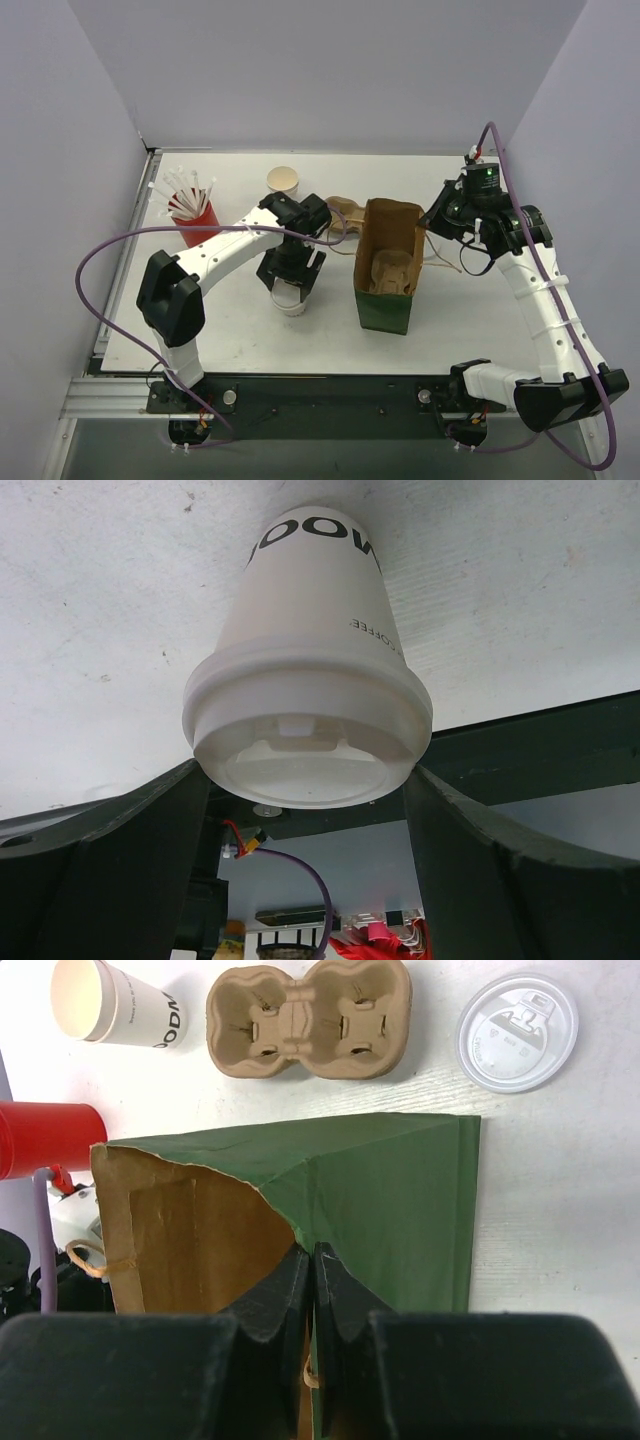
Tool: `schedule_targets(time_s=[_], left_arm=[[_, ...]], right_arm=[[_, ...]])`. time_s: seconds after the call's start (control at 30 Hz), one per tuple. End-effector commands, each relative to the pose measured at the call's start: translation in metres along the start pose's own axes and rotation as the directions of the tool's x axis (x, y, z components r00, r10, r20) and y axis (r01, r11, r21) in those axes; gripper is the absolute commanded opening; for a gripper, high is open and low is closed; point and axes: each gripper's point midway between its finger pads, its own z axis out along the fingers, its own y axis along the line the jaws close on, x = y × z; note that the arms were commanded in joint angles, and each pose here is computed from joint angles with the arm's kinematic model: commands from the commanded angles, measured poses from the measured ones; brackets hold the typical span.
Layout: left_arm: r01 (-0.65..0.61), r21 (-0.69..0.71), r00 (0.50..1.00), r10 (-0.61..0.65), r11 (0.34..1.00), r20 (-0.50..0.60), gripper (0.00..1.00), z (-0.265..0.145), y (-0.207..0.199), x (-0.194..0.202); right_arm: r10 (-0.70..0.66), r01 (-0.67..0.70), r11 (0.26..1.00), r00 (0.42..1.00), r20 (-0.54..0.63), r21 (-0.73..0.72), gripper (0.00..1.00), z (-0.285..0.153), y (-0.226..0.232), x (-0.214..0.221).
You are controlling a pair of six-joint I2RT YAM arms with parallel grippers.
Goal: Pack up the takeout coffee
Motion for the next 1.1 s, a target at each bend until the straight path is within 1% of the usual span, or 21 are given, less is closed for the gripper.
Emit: schedule_targets(time_s=[0.0, 0.07, 0.1, 0.2, 0.27, 0.33, 0.4, 0.43, 0.5, 0.77, 0.9, 1.07], left_arm=[[-0.002, 0.019, 0.999, 0.001, 1.0, 0.042, 0.48, -0.007, -0.001, -0.012], [0.0, 0.016, 0.998, -0.001, 1.0, 0.055, 0.51, -0.009, -0.001, -0.015], [-0.002, 0.016, 0.998, 0.001, 1.0, 0.066, 0.55, -0.012, -0.001, -0.017], [0.005, 0.007, 0.995, -0.005, 1.0, 0.096, 0.61, -0.018, 0.001, -0.024], [0.005, -0.001, 0.995, -0.005, 1.0, 0.101, 0.65, -0.018, 0.002, -0.026], [0.008, -0.007, 0.995, -0.007, 1.0, 0.102, 0.71, -0.018, 0.002, -0.026], [0.005, -0.008, 0.995, -0.004, 1.0, 0.102, 0.74, -0.017, 0.003, -0.025], [0.003, -0.012, 0.995, -0.002, 1.0, 0.102, 0.78, -0.017, 0.004, -0.025], [0.003, -0.021, 0.995, 0.0, 1.0, 0.104, 0.79, -0.017, 0.005, -0.025], [-0.001, -0.013, 0.991, 0.002, 1.0, 0.132, 0.94, -0.021, 0.004, -0.03], [-0.002, -0.006, 0.99, 0.003, 1.0, 0.141, 0.96, -0.02, 0.004, -0.03], [0.014, -0.001, 0.987, -0.014, 1.0, 0.163, 0.96, -0.022, 0.003, -0.032]], right_arm=[[0.002, -0.001, 0.999, 1.0, 0.018, -0.037, 0.02, -0.003, 0.005, -0.004], [0.001, 0.0, 0.999, 1.0, 0.017, -0.036, 0.02, -0.003, 0.005, -0.003], [0.002, -0.002, 0.999, 1.0, 0.017, -0.036, 0.02, -0.003, 0.005, -0.003], [0.001, 0.0, 0.999, 1.0, 0.019, -0.038, 0.02, -0.002, 0.005, -0.003], [0.001, 0.0, 0.999, 1.0, 0.018, -0.035, 0.02, -0.002, 0.004, -0.003], [-0.002, 0.003, 1.0, 1.0, 0.017, -0.031, 0.02, -0.001, 0.003, -0.002], [-0.003, 0.003, 1.0, 1.0, 0.015, -0.026, 0.02, 0.0, 0.001, -0.001], [-0.002, 0.003, 1.0, 1.0, 0.012, -0.024, 0.02, 0.001, 0.0, 0.0], [-0.001, 0.001, 1.0, 1.0, 0.008, -0.023, 0.02, 0.003, -0.001, 0.002], [-0.004, 0.004, 1.0, 1.0, 0.003, -0.025, 0.02, 0.006, -0.001, 0.003], [-0.007, 0.007, 1.0, 1.0, -0.001, -0.024, 0.02, 0.007, -0.002, 0.004], [-0.008, 0.008, 1.0, 1.0, -0.007, -0.018, 0.02, 0.01, -0.004, 0.007]])
